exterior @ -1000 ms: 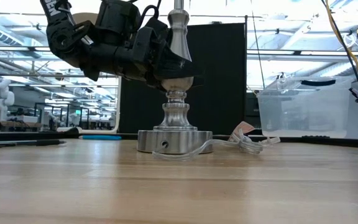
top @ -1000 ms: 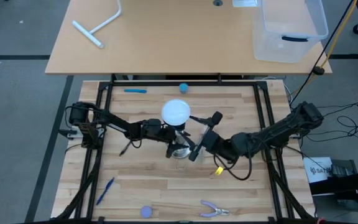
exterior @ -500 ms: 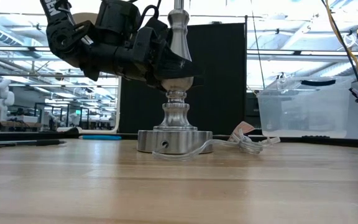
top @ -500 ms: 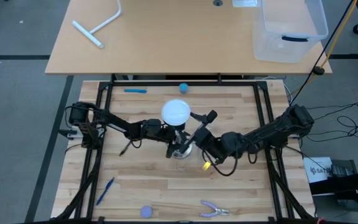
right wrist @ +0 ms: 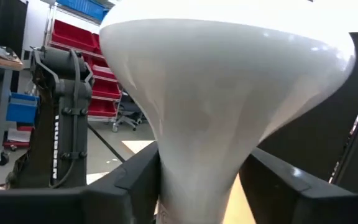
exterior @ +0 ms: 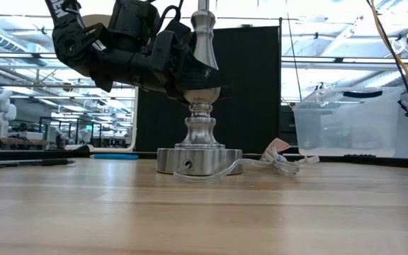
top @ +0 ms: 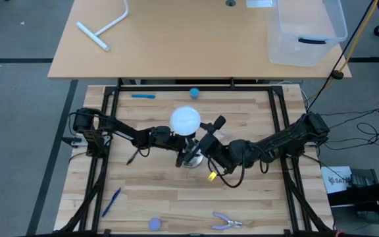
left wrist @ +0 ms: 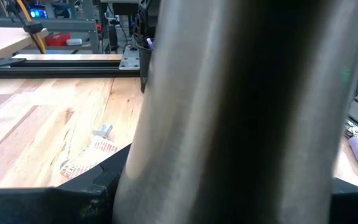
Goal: Screw lightbulb
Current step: Remove the lightbulb from the lamp
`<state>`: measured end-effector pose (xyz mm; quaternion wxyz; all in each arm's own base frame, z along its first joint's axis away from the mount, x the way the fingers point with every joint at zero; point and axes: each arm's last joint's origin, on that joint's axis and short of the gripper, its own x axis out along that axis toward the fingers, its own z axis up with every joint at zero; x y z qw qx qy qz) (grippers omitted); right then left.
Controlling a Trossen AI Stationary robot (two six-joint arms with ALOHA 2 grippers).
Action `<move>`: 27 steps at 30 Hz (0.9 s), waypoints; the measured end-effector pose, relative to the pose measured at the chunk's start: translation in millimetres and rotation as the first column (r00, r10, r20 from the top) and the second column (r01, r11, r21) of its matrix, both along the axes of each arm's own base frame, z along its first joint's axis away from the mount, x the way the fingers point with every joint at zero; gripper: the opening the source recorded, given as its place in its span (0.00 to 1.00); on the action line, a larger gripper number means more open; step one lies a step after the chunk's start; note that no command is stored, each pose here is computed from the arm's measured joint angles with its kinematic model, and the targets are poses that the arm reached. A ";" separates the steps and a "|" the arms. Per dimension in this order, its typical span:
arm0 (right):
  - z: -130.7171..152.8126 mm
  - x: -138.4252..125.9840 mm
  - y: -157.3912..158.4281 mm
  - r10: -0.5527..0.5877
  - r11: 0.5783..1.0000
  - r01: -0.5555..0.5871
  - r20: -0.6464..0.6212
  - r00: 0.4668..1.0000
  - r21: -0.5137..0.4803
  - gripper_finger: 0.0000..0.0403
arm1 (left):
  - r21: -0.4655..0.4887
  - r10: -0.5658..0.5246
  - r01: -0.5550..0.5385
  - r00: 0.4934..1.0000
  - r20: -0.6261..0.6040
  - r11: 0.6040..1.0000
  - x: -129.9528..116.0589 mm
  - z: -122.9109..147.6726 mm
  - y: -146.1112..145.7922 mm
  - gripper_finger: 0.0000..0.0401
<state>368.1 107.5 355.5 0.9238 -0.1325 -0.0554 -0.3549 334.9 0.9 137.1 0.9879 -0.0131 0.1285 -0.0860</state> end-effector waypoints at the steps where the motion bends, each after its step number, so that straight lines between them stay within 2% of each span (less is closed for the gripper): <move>1: -0.2 0.1 0.1 0.002 1.000 -0.002 0.002 1.000 0.004 0.45 | 0.001 0.000 0.000 1.000 0.000 1.000 0.1 0.1 0.0 0.64; 5: 0.8 -1.3 -0.4 0.013 1.000 -0.013 -0.007 1.000 0.012 0.40 | 0.001 0.000 0.000 1.000 0.000 1.000 0.1 0.1 0.0 0.64; 11: 9.4 -10.9 -9.1 0.104 0.994 -0.103 -0.082 0.991 0.021 0.48 | 0.000 0.001 -0.001 1.000 -0.003 1.000 0.1 -0.1 0.0 0.64; 16: 13.5 -15.8 -19.1 0.149 0.989 -0.148 -0.132 0.980 0.022 0.48 | -0.002 0.000 0.000 1.000 -0.003 1.000 0.1 -0.1 0.0 0.64; 22: 18.5 -19.9 -35.3 0.232 0.973 -0.229 -0.166 0.958 0.036 0.46 | -0.003 0.000 0.000 1.000 -0.002 1.000 0.1 0.0 0.0 0.64; 27: 23.4 -24.7 -50.9 0.353 0.935 -0.351 -0.203 0.913 0.049 0.48 | -0.003 0.000 0.000 1.000 -0.001 1.000 0.1 0.1 0.0 0.64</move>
